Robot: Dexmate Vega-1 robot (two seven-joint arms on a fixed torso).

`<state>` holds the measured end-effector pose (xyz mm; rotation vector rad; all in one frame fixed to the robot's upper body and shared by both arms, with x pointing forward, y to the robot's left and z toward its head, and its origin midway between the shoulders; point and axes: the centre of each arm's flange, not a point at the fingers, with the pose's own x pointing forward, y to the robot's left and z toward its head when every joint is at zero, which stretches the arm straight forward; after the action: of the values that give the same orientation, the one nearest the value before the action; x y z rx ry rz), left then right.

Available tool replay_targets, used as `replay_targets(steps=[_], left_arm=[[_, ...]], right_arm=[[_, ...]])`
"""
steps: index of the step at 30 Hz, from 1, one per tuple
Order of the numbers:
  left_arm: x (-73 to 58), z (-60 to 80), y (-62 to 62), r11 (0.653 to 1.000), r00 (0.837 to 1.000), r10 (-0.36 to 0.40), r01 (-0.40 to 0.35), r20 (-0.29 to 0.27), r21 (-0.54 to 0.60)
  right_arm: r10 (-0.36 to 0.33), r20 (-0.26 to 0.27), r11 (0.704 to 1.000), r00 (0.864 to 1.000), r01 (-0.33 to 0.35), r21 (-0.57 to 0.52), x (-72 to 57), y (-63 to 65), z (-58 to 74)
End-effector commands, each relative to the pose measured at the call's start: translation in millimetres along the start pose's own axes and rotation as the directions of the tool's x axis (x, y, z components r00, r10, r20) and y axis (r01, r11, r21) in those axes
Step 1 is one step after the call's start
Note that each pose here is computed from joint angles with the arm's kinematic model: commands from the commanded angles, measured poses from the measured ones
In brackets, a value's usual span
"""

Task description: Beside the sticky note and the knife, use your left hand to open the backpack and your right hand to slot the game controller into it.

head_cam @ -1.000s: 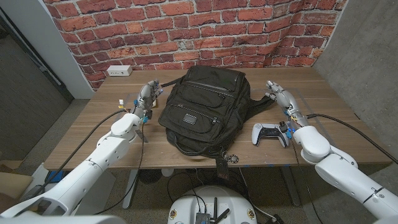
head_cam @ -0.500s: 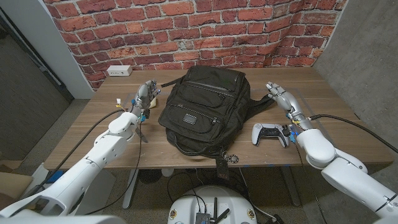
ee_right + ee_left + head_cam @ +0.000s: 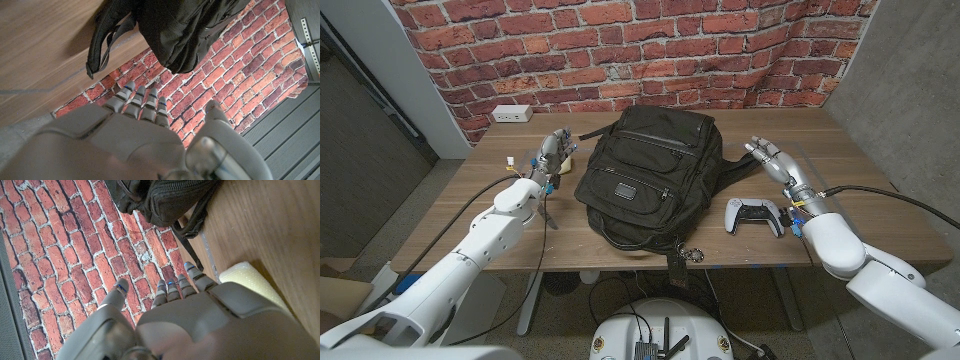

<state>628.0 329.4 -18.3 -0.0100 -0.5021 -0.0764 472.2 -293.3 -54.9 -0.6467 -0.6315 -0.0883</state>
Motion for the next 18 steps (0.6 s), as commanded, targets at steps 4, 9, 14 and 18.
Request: replay_targets(steps=[4, 9, 14, 18], left_arm=[[-2.6, 0.1, -2.6, 1.000, 1.000, 0.008, -0.008, -0.017, 0.003], [-4.1, 0.0, -4.4, 1.000, 1.000, 0.006, -0.006, -0.018, 0.004], [-6.7, -0.3, -5.7, 1.000, 1.000, 0.011, -0.011, -0.022, 0.004], [-8.5, -0.8, -6.7, 1.000, 1.000, 0.012, -0.012, -0.023, 0.003]], right_arm=[[0.049, -0.026, 0.978, 0.998, -0.054, -0.202, -13.3, -6.1, 5.4], [0.072, -0.045, 0.958, 0.996, -0.081, -0.275, -15.7, -11.4, 7.4], [0.101, -0.068, 0.935, 0.993, -0.118, -0.335, -17.9, -16.9, 9.9], [0.128, -0.087, 0.915, 0.988, -0.151, -0.375, -19.2, -19.2, 12.6]])
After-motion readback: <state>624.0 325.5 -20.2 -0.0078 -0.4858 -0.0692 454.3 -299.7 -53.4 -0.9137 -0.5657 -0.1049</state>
